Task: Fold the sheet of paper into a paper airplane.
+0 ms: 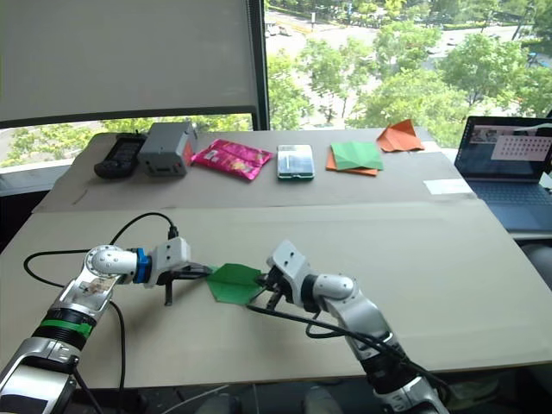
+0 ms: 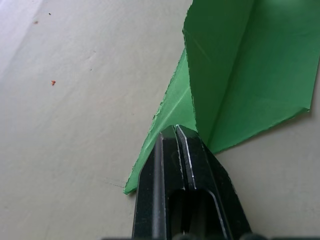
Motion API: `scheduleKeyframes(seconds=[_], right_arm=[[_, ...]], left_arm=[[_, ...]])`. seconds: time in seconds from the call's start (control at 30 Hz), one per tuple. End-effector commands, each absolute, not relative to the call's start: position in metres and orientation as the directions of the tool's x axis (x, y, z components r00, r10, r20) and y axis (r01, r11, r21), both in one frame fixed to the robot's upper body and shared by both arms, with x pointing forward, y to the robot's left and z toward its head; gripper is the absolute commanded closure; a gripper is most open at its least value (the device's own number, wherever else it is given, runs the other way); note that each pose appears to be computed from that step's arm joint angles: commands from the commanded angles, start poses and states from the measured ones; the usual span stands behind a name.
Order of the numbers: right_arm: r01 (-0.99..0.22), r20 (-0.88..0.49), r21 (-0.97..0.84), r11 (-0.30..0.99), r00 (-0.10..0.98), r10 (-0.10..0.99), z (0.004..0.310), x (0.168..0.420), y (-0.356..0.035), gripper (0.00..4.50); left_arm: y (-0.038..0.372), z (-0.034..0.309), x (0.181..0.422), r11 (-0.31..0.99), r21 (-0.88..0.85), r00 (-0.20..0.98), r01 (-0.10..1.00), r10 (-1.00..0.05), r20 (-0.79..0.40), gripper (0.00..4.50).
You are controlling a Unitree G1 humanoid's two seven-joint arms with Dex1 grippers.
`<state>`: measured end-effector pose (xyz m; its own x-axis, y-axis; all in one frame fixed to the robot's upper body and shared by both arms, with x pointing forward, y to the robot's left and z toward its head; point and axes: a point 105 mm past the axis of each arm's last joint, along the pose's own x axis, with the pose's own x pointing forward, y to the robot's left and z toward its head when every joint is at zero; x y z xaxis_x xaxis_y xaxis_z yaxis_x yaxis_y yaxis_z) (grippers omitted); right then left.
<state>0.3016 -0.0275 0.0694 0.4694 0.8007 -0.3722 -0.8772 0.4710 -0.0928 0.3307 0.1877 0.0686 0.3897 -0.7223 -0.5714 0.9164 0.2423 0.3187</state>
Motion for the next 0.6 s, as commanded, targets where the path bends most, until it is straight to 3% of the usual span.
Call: scheduleKeyframes(seconds=[0.03, 0.33, 0.6], right_arm=[[-0.863, -0.358, -0.139, 0.486, 0.501, 0.788, 0.072, 0.312, -0.022, 4.45], [-0.859, -0.348, -0.111, 0.499, 0.504, 0.790, 0.068, 0.319, -0.011, 4.45], [-0.855, -0.476, -0.085, 0.511, 0.486, 0.733, 0.038, 0.315, -0.016, 4.45]], left_arm=[[0.194, 0.052, 0.324, 0.239, 0.265, 0.356, 0.934, -0.688, -0.633, 4.50], [0.196, 0.054, 0.325, 0.246, 0.273, 0.366, 0.930, -0.683, -0.632, 4.50], [0.201, 0.076, 0.330, 0.336, 0.242, 0.414, 0.910, -0.722, -0.555, 4.50]])
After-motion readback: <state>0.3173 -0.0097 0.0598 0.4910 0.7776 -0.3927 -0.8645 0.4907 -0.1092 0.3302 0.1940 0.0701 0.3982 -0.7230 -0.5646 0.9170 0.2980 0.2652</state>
